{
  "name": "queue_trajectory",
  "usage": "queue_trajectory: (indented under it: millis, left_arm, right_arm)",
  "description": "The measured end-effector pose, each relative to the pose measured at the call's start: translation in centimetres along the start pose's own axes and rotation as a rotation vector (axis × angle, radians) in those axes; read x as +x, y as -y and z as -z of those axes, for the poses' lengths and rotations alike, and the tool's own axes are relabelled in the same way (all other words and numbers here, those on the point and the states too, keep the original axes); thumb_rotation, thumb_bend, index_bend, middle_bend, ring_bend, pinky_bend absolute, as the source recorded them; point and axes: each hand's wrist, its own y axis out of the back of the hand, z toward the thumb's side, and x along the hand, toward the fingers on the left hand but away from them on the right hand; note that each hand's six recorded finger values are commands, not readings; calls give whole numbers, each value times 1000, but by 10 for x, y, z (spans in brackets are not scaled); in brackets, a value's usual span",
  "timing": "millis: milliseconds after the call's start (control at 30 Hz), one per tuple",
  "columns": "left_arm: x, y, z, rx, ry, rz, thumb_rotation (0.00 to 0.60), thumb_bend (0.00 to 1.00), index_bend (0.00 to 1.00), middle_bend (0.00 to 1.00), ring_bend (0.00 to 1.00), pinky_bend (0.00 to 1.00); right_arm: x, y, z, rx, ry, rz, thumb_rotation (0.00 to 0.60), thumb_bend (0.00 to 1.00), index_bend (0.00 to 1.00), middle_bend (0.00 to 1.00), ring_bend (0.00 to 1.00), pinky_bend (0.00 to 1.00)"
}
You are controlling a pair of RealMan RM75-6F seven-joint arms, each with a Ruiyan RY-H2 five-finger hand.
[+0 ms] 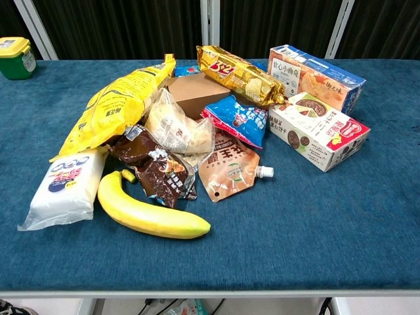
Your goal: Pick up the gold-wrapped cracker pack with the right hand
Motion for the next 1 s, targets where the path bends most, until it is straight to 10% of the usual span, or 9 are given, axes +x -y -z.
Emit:
queue_trajectory:
  millis: [1000]
  left_arm:
    - [-1, 1, -2, -4, 8, 3, 379, 0, 84, 102, 119, 241]
  right_arm:
    - [-45, -14, -46, -15, -100, -7, 600, 0, 0, 0, 0, 0]
